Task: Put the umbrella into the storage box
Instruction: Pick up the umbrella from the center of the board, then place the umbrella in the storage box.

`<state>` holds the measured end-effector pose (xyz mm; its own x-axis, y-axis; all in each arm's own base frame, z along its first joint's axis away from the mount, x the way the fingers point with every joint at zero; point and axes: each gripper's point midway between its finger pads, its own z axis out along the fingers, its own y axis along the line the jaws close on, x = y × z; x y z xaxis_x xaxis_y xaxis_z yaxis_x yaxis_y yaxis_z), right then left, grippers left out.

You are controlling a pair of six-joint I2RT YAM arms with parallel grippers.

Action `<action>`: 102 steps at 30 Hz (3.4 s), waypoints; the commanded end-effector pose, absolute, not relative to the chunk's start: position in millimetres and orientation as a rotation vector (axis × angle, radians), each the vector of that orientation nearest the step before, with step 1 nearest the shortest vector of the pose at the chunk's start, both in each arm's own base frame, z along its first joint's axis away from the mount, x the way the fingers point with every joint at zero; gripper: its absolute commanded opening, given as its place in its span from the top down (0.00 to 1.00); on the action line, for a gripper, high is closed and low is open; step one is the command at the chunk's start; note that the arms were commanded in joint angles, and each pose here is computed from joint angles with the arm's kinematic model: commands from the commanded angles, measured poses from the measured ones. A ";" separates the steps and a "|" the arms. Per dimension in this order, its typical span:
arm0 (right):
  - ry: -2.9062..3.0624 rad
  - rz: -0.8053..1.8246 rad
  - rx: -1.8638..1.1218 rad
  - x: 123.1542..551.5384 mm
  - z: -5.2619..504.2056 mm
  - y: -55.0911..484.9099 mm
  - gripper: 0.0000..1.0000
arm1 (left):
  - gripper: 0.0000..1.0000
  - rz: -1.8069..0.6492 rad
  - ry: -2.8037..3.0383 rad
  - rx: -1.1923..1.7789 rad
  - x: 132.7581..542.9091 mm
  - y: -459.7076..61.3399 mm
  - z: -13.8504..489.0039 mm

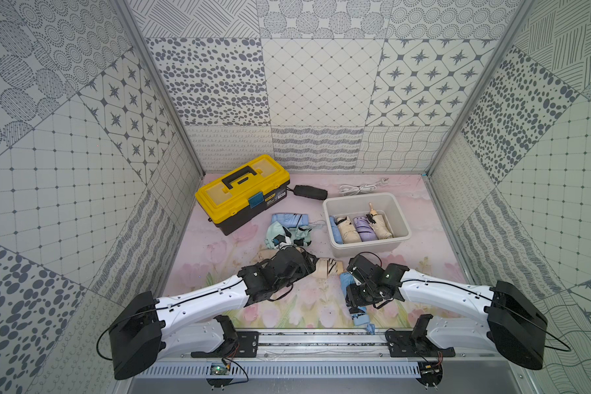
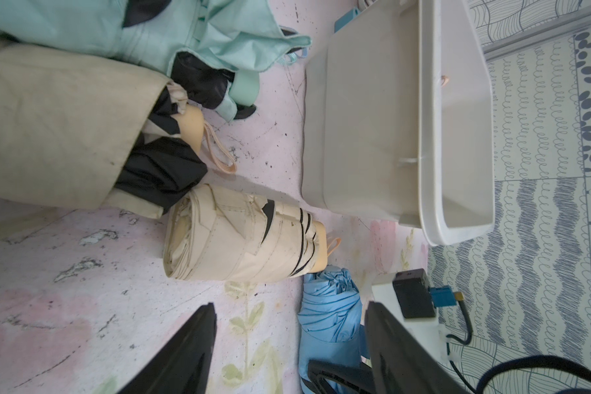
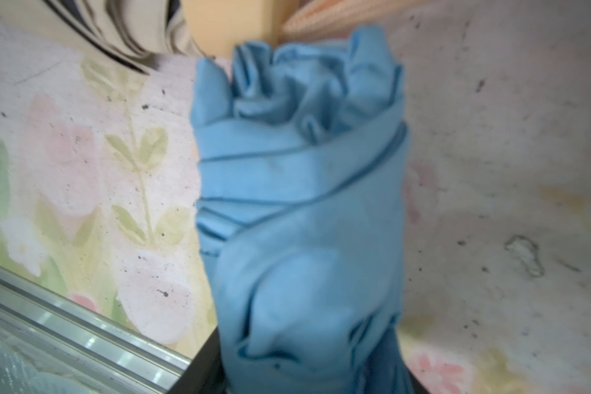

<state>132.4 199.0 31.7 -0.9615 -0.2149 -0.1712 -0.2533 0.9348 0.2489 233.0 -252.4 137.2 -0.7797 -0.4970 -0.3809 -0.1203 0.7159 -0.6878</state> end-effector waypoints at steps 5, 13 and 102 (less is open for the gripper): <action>2.848 0.544 -0.382 136.9 54.6 212.4 0.61 | 0.25 -0.915 2.288 -0.383 236.3 -251.6 160.2; 2.656 0.808 -0.485 136.1 113.6 234.9 0.66 | 0.25 -0.987 2.200 -0.142 232.3 -262.7 200.5; 1.037 0.310 -1.230 206.4 331.9 240.1 0.12 | 1.00 -2.074 2.377 -0.934 233.3 -289.5 321.4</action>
<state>213.2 226.7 303.3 0.3380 -0.3754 -0.8630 -0.7662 0.4228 -0.4840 252.2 -266.5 282.7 -0.7974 -0.5274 0.2933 -0.4370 0.1694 -0.8834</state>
